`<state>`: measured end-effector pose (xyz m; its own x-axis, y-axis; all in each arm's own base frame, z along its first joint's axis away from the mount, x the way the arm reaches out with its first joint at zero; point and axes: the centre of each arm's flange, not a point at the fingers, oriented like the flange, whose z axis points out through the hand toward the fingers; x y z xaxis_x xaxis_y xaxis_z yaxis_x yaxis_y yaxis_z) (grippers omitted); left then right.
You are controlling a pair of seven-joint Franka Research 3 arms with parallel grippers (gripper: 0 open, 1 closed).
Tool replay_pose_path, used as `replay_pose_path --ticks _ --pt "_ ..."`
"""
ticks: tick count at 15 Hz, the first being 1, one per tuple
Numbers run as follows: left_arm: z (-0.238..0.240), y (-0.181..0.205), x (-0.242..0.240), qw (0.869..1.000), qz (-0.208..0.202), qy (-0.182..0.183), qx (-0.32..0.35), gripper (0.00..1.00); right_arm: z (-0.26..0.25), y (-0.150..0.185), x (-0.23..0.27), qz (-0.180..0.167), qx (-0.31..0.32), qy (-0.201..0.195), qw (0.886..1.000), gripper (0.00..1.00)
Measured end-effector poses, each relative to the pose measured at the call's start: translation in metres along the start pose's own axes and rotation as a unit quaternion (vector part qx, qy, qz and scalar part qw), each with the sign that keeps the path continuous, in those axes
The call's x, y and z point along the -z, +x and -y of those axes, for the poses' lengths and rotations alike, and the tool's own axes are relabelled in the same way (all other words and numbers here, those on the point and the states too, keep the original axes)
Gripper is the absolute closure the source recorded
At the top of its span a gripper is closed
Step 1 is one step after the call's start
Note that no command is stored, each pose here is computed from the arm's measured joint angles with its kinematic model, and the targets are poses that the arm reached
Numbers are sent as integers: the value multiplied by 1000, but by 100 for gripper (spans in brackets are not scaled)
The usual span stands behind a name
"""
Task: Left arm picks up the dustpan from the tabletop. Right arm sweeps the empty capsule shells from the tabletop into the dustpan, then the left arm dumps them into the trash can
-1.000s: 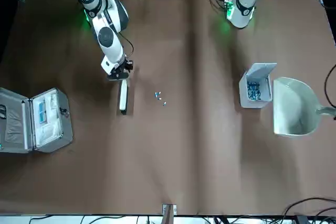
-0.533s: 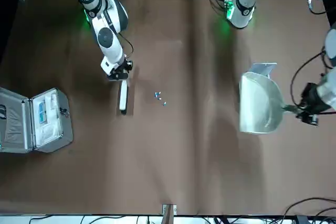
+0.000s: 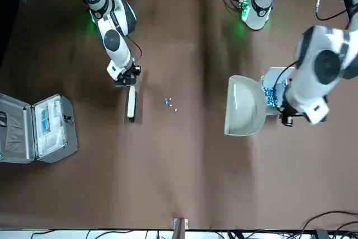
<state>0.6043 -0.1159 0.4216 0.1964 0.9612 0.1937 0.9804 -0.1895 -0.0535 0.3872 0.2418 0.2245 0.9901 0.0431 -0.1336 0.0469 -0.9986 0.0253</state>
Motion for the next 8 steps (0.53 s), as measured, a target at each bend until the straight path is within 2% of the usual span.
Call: replay_pose_path --ticks 4,7,8 --pt "8 -66 -17 999 -33 -3 16 67 0 0 0 0 0 0 1000 70" --pt "13 -101 -24 998 -50 -7 23 67 0 1 0 0 -1 0 1000 72" --pt "18 -126 -34 998 -59 -6 23 67 0 1 0 0 -1 0 1000 73"
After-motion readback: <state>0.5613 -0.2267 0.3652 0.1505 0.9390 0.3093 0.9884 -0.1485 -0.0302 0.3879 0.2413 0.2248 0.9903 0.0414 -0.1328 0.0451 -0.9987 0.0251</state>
